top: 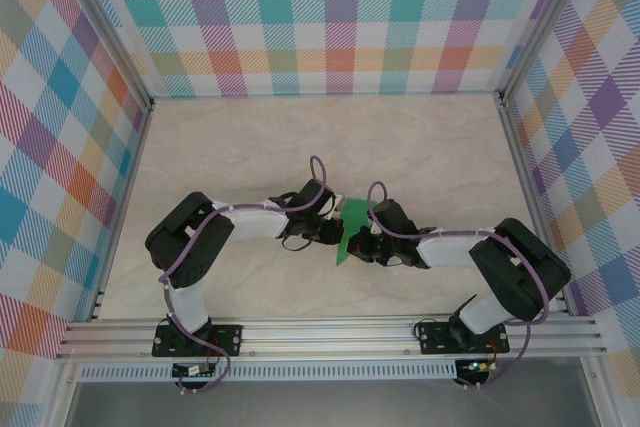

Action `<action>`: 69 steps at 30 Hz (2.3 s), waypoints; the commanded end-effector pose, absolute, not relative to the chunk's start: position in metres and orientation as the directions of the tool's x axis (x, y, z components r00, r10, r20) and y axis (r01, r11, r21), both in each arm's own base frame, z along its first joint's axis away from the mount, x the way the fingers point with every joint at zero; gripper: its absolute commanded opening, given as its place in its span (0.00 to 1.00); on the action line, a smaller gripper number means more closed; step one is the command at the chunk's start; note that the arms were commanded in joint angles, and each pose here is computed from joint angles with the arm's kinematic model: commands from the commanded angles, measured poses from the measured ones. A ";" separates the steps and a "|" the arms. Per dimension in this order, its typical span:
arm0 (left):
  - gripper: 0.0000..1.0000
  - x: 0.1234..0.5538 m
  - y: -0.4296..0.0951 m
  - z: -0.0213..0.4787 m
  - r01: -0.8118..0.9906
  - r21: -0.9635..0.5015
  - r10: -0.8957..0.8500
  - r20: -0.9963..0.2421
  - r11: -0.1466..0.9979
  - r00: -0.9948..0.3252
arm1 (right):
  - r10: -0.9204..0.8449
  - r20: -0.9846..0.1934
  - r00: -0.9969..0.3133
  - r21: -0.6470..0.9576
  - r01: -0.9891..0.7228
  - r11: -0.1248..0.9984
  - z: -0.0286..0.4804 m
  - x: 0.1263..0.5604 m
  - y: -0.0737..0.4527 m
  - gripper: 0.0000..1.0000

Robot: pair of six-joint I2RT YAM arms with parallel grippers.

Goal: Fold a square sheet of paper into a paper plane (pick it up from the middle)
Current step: Third fold the triangle at the center of the table.

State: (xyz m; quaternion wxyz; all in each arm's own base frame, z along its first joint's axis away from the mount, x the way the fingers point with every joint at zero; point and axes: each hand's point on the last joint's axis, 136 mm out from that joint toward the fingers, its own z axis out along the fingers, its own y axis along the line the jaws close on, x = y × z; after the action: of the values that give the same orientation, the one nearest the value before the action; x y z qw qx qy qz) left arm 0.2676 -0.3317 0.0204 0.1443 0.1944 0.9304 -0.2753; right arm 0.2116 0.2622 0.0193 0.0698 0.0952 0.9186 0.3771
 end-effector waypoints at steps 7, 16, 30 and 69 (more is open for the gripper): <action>0.00 0.253 -0.303 -0.020 0.393 -0.367 0.317 -0.251 0.843 -0.915 | 0.222 -0.029 -0.975 0.679 0.144 0.720 0.003 0.211 0.254 0.00; 0.00 0.253 -0.303 -0.019 0.395 -0.364 0.319 -0.253 0.844 -0.913 | 0.224 -0.099 -0.969 0.738 0.080 0.670 0.040 0.231 0.252 0.00; 0.00 0.253 -0.301 -0.021 0.393 -0.352 0.322 -0.245 0.849 -0.915 | 0.244 -0.040 -0.969 0.715 0.142 0.684 0.011 0.239 0.241 0.00; 0.00 0.252 -0.297 -0.021 0.389 -0.334 0.324 -0.235 0.858 -0.916 | 0.286 -0.052 -0.957 0.737 0.156 0.658 0.032 0.274 0.211 0.00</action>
State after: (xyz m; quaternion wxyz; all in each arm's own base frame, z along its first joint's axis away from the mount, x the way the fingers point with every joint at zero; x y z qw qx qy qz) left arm 0.2678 -0.3304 0.0196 0.1374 0.1941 0.9341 -0.2661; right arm 0.2729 0.2109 0.0304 0.0861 0.1317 0.9064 0.3920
